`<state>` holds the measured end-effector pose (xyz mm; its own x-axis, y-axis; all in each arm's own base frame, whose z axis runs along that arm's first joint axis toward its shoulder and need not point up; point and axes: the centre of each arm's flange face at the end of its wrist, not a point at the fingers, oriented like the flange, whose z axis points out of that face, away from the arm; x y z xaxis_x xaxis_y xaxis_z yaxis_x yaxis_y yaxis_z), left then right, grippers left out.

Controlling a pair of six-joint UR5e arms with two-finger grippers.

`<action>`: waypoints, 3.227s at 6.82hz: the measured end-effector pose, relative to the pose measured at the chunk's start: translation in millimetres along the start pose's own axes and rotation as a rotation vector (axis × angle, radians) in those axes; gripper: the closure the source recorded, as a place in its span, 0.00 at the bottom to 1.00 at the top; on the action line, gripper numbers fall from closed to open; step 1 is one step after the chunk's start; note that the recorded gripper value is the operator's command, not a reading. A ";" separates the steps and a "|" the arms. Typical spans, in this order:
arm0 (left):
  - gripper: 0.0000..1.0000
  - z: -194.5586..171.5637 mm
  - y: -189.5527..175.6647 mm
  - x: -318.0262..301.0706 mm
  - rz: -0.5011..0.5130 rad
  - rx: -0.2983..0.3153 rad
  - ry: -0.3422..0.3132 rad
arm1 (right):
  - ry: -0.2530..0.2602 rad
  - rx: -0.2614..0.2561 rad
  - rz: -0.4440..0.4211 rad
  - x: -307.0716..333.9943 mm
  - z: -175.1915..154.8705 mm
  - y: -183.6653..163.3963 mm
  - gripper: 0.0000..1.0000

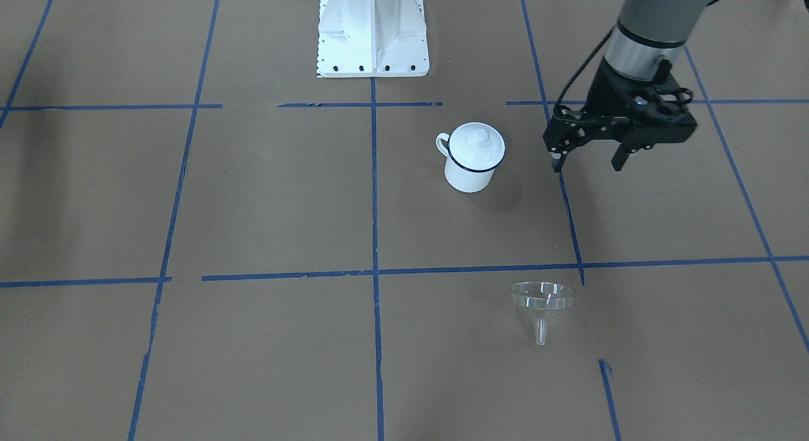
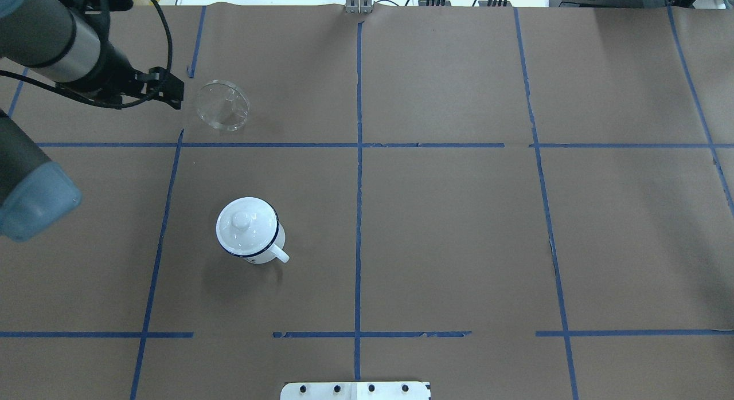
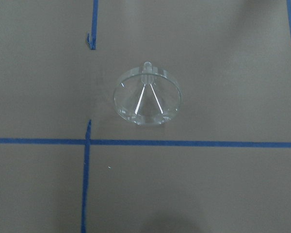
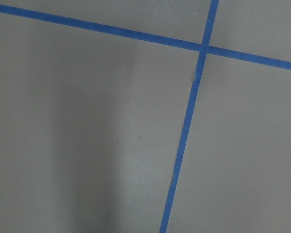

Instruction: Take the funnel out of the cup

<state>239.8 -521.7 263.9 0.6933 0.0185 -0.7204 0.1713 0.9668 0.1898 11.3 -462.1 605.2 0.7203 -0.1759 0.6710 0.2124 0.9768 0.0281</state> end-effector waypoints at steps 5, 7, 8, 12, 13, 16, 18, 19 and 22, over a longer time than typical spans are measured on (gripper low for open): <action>0.00 4.1 -70.8 -346.1 0.175 -0.117 -0.091 | 0.000 0.000 0.000 0.0 0.0 0.0 0.00; 0.00 18.0 -25.2 -439.0 0.192 -0.189 -0.108 | 0.000 -0.001 0.001 0.2 0.2 0.1 0.00; 0.00 29.1 -4.2 -468.1 0.175 -0.226 -0.110 | 0.000 -0.001 0.001 0.3 0.3 0.1 0.00; 0.00 19.0 20.1 -513.8 0.110 -0.222 -0.041 | 0.000 0.000 0.000 0.0 0.0 0.0 0.00; 0.00 18.0 20.1 -514.9 0.110 -0.219 -0.028 | 0.000 0.000 0.000 0.0 0.0 0.0 0.00; 0.00 16.5 16.0 -512.0 0.111 -0.213 -0.016 | 0.000 0.000 0.000 0.0 0.0 0.0 0.00; 0.00 15.1 13.6 -508.3 0.112 -0.205 -0.004 | 0.000 0.000 0.000 0.2 0.2 0.0 0.00; 0.00 15.2 13.6 -507.1 0.109 -0.203 0.005 | 0.000 0.000 0.000 0.2 0.2 0.0 0.00; 0.00 15.8 14.7 -506.9 0.107 -0.203 0.012 | 0.000 0.000 0.000 -0.1 -0.1 0.0 0.00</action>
